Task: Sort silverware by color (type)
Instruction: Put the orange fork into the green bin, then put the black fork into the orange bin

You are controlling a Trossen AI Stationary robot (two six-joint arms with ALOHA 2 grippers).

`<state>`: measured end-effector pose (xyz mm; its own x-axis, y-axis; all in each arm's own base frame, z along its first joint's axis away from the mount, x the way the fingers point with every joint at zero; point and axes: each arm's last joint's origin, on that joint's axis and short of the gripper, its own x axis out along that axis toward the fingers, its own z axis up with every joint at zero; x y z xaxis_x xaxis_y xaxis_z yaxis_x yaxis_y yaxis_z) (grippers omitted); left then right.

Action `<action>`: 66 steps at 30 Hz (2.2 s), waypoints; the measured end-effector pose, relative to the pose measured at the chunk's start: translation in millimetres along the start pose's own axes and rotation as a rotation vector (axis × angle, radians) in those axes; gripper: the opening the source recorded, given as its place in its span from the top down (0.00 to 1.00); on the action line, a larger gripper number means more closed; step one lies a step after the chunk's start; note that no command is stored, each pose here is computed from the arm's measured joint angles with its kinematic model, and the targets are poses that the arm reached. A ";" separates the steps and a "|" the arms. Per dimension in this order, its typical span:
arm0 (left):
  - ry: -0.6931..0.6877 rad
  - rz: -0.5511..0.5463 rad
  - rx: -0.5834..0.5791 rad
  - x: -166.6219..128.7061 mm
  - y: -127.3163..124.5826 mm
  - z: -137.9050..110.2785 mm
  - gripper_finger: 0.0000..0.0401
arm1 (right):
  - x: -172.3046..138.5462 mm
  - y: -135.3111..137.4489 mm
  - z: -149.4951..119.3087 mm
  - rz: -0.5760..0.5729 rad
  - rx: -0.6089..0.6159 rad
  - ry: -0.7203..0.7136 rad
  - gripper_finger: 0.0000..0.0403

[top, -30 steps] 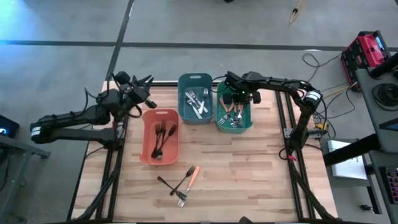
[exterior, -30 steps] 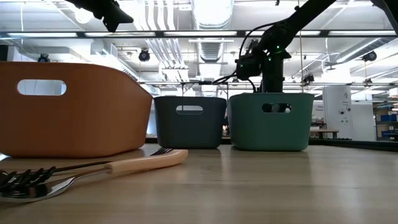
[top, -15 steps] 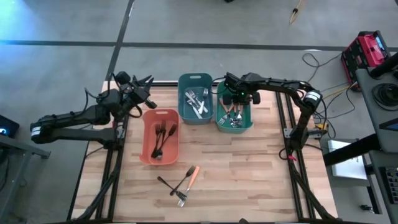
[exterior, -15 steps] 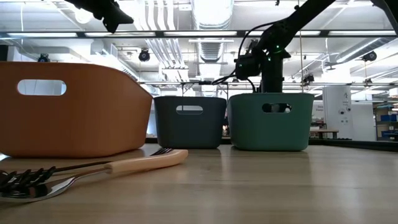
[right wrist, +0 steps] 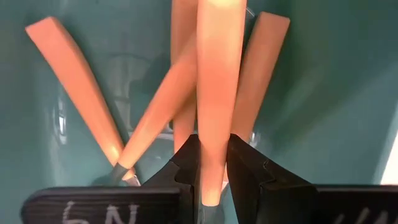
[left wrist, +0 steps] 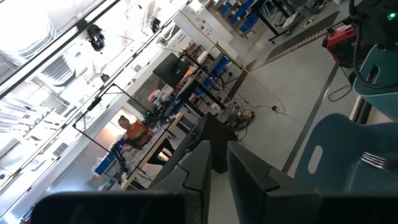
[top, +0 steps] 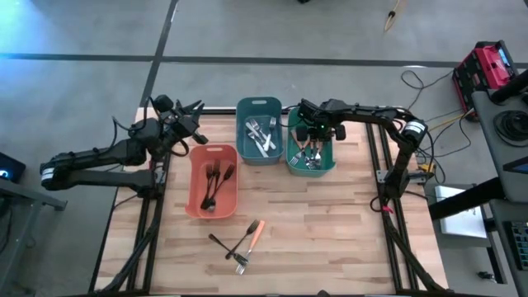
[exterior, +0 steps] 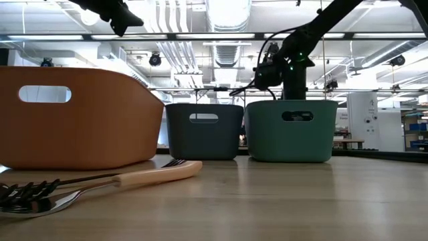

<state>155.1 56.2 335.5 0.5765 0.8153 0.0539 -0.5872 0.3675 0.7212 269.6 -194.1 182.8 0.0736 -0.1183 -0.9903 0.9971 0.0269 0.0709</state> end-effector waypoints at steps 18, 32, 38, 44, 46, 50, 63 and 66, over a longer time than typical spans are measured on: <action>0.002 -0.003 0.004 0.0 -0.4 -0.3 0.91 | 7.9 -0.4 -0.9 -0.008 0.005 0.006 0.89; 0.003 -0.003 0.004 0.0 -0.4 -0.3 0.91 | 12.4 0.9 -1.0 -0.014 -0.009 0.012 0.87; 0.003 -0.003 0.004 0.0 -0.4 -0.3 0.91 | 12.4 0.9 -1.0 -0.013 -0.011 0.012 0.87; 0.004 -0.004 0.005 0.0 -0.6 -0.5 0.91 | 12.4 0.9 -1.0 -0.014 -0.015 0.013 0.87; 0.005 -0.006 0.006 0.0 -0.7 -0.6 0.91 | 12.4 0.9 -1.0 -0.014 -0.015 0.013 0.86; 0.005 -0.006 0.007 0.0 -0.7 -0.6 0.91 | 12.4 0.8 -1.0 -0.014 -0.015 0.012 0.81; 0.006 -0.007 0.009 -0.1 -0.9 -0.8 0.91 | 8.8 1.0 -0.7 -0.007 -0.023 0.007 0.66; 0.006 -0.007 0.008 0.0 -0.9 -0.8 0.91 | -0.4 3.1 1.4 0.010 -0.037 -0.002 0.65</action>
<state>155.2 56.2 334.3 0.5771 0.8155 0.0443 -0.5781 0.3696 0.7274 272.7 -195.4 183.6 0.0841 -0.1198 -0.9892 0.9950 0.0646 0.0767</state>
